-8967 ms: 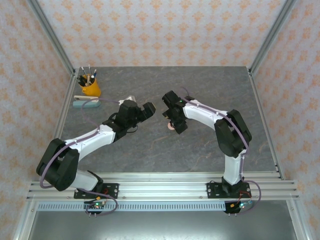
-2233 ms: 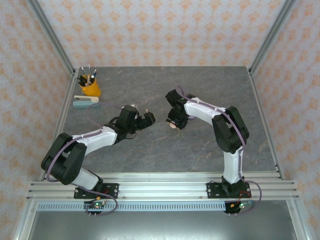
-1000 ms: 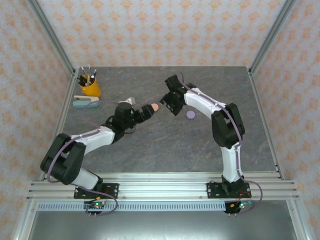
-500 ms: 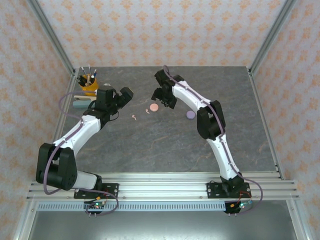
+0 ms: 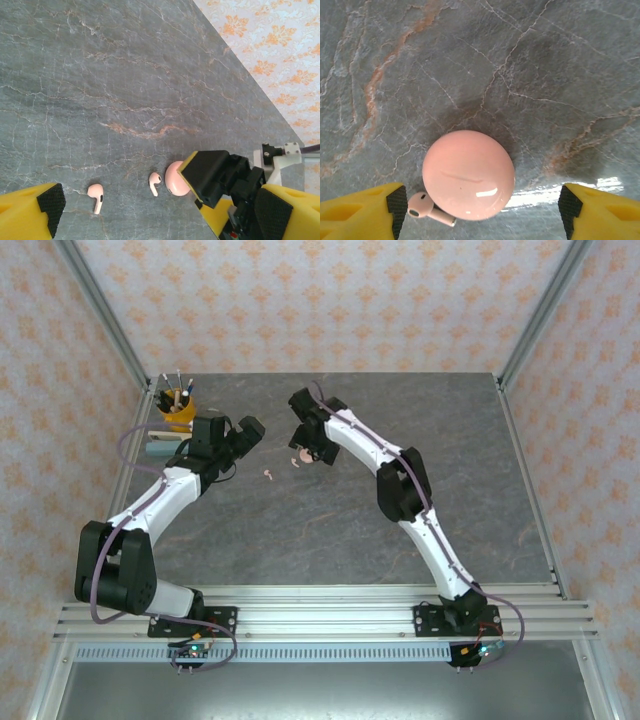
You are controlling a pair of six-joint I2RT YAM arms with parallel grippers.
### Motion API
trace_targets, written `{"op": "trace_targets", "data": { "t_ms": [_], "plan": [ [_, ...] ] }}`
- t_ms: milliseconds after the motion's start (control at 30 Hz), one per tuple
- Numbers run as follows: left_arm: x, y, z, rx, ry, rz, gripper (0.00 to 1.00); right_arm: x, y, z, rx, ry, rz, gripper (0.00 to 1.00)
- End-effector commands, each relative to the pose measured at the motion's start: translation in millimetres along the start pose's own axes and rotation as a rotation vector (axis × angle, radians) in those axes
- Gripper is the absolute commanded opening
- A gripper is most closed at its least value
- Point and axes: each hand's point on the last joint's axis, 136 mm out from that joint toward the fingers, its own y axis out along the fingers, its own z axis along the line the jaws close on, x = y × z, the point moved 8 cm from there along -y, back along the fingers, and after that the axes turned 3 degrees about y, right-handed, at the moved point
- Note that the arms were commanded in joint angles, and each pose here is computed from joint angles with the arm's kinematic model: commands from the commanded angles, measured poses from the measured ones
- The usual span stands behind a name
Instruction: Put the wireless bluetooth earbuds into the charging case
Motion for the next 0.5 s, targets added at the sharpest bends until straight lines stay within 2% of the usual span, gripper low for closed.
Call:
{"op": "trace_targets", "data": {
  "t_ms": [0,167,467],
  "plan": [
    [0,5,2,-0.016,-0.017,0.010,1.00,0,3,-3,-0.070,0.026,-0.046,0.79],
    [-2,6,2,-0.028,-0.026,0.022,1.00,3,8,-3,-0.111,0.007,-0.103,0.76],
    [-1,7,1,-0.031,-0.031,0.024,1.00,-4,21,-2,-0.132,-0.035,-0.071,0.71]
  ]
}}
